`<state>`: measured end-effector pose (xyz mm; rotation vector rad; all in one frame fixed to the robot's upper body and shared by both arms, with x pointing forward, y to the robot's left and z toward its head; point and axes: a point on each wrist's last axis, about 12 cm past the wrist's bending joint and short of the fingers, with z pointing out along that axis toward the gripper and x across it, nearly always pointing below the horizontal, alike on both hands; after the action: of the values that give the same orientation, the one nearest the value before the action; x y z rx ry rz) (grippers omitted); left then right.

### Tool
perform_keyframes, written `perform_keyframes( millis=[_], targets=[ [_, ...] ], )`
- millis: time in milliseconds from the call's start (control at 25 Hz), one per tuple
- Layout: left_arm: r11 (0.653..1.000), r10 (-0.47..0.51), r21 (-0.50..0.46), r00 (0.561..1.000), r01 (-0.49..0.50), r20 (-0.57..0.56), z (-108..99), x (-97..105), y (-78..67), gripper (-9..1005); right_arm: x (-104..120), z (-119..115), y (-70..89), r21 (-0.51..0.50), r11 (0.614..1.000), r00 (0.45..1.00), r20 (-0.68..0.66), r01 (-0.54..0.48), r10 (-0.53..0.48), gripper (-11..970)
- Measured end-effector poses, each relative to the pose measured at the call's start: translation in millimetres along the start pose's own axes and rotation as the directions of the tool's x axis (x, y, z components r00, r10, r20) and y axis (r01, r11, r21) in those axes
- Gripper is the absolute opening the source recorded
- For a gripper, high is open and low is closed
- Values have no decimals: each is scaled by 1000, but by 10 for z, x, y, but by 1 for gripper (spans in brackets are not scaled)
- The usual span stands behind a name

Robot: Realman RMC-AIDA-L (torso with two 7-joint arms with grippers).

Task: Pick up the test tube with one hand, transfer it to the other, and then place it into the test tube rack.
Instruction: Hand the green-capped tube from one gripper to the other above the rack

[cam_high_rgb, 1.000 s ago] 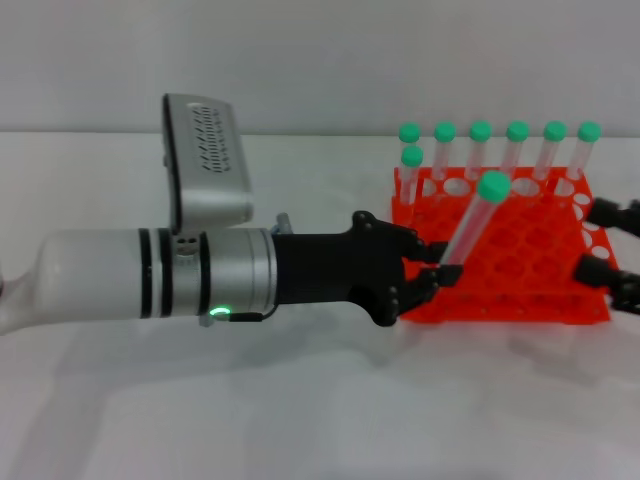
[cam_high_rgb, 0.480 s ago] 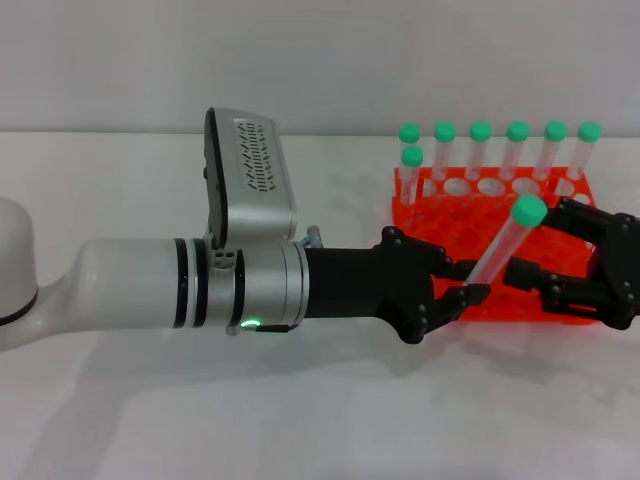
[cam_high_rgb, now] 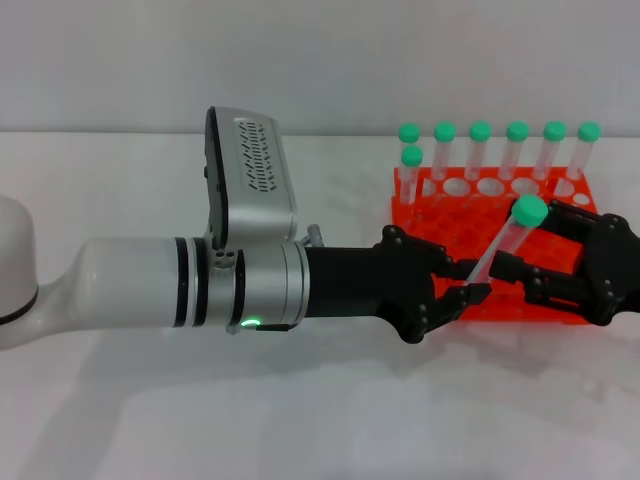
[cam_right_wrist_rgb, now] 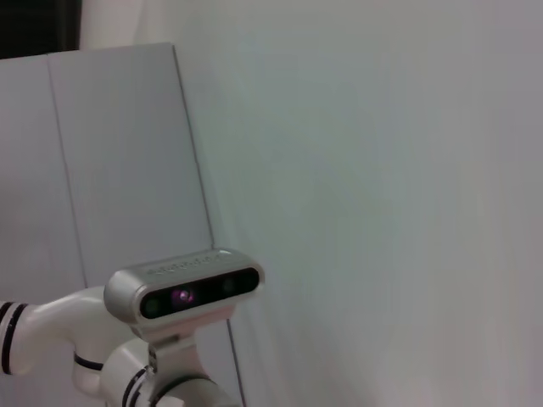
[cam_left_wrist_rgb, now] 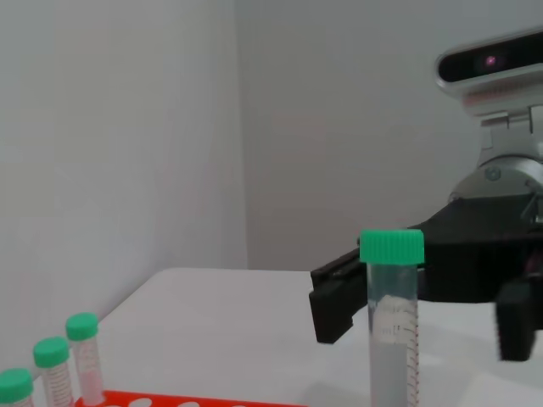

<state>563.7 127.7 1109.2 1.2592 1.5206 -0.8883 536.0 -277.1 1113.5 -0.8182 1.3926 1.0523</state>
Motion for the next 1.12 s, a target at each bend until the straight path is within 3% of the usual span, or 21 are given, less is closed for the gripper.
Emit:
perform_keyframes(
  millis=[600,720,920,1120],
  targets=[
    [1000,6,-3,1000,-6,1,6,-4,3,244,14,15,-14,22,1000,1000,6,12,-12,511],
    [1000,4,-3,1000,-4,0,6,1,2,246,15,22,-15,22,1000,1000,6,16,-17,290],
    [1000,5,-7,1000,-5,-1,11,-2,8,249,15,24,-15,22,1000,1000,7,18,-18,197],
    [1000,4,-9,1000,-4,0,8,0,10,252,21,1,-12,30,999,1000,11,15,-15,198]
  ],
)
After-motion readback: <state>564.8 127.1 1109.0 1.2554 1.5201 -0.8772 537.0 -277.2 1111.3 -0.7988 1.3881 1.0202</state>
